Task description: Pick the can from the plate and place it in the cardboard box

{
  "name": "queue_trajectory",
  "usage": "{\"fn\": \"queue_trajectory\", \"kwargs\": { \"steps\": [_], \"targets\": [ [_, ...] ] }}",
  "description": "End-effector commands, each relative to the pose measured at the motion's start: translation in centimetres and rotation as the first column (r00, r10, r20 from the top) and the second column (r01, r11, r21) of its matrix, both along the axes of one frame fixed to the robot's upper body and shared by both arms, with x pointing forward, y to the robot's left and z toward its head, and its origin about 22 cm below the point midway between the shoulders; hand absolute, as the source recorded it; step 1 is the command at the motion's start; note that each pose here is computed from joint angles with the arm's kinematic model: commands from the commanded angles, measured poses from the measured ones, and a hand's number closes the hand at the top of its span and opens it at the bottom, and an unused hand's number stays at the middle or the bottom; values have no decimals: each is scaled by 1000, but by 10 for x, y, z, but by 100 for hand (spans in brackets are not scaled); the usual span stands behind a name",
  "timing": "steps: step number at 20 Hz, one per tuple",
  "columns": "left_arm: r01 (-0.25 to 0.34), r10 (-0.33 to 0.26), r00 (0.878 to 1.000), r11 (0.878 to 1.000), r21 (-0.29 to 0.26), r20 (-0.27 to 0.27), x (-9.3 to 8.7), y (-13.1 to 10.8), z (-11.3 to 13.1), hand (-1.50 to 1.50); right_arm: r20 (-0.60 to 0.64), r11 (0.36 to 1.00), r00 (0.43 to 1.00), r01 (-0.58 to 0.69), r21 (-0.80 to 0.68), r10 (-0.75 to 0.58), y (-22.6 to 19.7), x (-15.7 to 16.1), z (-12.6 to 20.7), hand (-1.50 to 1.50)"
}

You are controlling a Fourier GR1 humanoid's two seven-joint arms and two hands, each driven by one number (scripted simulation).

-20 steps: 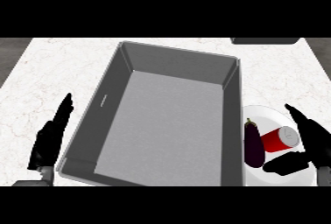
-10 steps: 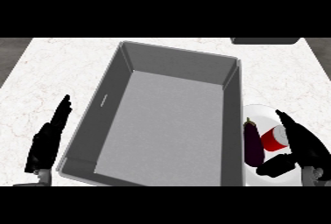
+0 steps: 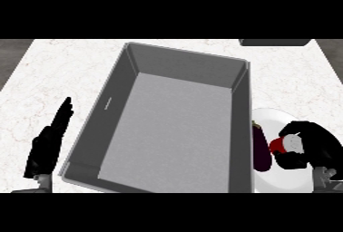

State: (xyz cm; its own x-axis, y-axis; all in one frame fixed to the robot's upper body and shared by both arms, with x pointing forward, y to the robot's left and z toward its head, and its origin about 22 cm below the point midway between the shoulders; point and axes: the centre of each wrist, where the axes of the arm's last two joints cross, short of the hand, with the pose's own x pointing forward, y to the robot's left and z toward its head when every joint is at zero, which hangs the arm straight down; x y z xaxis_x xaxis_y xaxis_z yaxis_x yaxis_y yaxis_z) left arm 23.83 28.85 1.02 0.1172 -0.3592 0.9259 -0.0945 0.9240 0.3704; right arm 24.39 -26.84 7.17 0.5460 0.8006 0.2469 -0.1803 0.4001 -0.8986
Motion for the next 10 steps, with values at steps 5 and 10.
{"fn": "queue_trajectory", "kwargs": {
  "steps": [5, 10],
  "targets": [
    [19, -19, 1000, 1000, -2, 6, -3, -8, -6, 0, 72, 941, 944, -310, -134, 322, -4, 17, 0, 150],
    [101, -101, 994, 995, -14, 34, 15, -22, 6, 0, 60, 649, 652, -733, -203, 756, 14, 37, 30, 150]
  ]
}}
